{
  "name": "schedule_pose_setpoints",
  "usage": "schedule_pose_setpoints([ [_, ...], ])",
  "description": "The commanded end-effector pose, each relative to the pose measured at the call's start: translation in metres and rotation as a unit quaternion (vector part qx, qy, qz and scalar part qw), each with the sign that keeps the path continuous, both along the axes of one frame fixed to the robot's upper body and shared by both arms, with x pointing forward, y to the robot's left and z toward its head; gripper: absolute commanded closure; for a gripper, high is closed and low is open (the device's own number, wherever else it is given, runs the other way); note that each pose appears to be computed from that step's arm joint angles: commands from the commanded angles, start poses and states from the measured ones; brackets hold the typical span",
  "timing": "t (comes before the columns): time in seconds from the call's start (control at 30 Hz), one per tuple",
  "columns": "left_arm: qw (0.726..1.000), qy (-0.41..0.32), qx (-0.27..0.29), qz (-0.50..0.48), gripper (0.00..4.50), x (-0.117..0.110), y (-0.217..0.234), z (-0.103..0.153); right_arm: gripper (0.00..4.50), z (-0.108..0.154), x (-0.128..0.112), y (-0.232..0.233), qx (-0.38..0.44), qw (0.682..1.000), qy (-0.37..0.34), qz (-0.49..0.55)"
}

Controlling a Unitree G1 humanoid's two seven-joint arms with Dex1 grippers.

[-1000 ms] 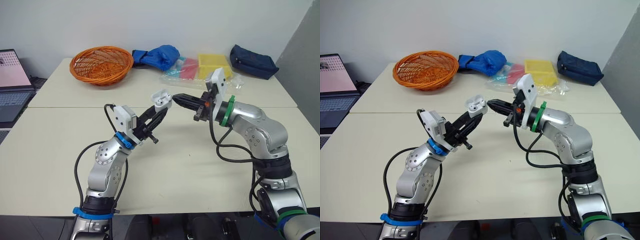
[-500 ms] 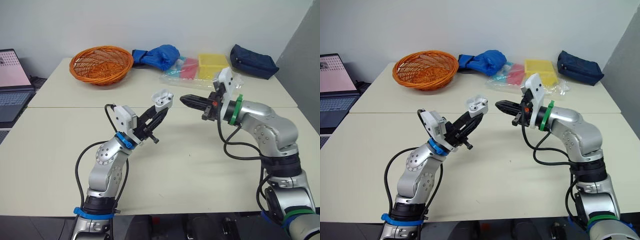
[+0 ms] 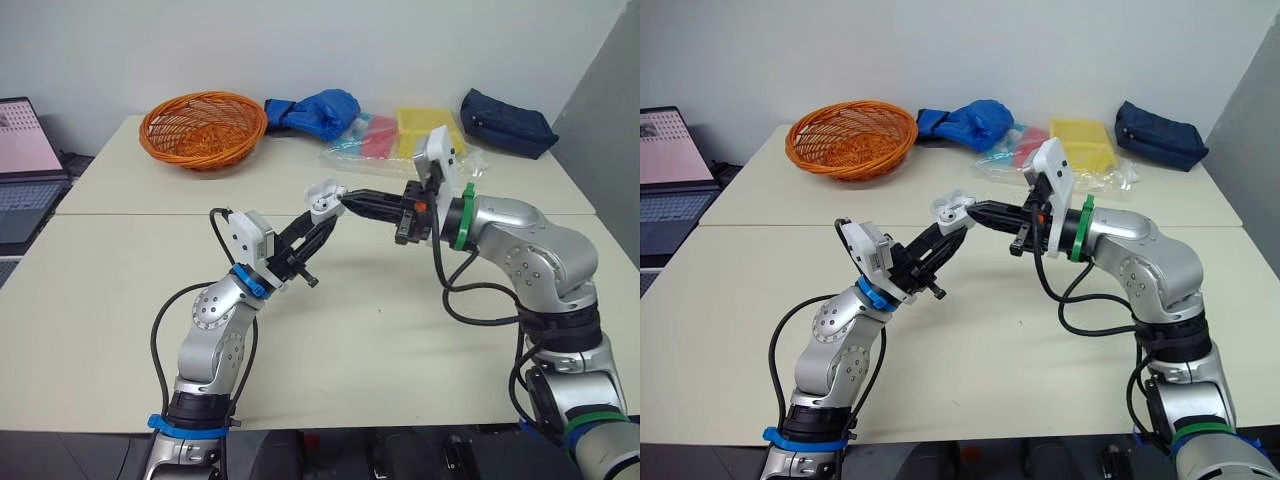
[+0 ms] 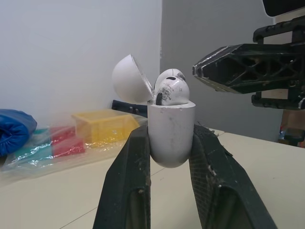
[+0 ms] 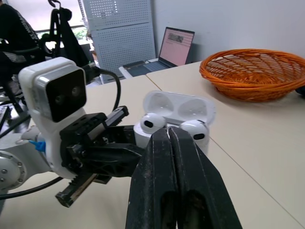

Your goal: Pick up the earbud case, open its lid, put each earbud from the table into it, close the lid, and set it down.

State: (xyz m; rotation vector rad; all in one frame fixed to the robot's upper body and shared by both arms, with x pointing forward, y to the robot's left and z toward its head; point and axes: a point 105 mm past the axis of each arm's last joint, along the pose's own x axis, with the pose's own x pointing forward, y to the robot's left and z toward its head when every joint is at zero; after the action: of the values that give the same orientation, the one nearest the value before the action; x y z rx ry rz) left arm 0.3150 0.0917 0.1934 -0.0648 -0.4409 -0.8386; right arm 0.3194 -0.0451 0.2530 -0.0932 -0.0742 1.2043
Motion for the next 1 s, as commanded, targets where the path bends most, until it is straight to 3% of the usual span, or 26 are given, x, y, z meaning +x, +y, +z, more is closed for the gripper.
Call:
schedule_pose_setpoints([
  [0.03,0.999,-0.033,-0.005,-0.005,3.77,-0.005,-0.002,0.014,4.48,0.007,0.000,-0.004,0.007,1.000,-0.023,-0.002],
  [0.87,0.999,-0.032,-0.008,-0.002,3.77,-0.006,-0.003,0.013,4.48,0.005,-0.002,0.003,0.017,0.999,-0.022,0.017],
  [1.0,1.000,-0.030,-0.004,0.001,3.77,-0.005,-0.001,0.011,4.48,0.020,-0.025,-0.010,0.041,0.995,0.021,0.092],
])
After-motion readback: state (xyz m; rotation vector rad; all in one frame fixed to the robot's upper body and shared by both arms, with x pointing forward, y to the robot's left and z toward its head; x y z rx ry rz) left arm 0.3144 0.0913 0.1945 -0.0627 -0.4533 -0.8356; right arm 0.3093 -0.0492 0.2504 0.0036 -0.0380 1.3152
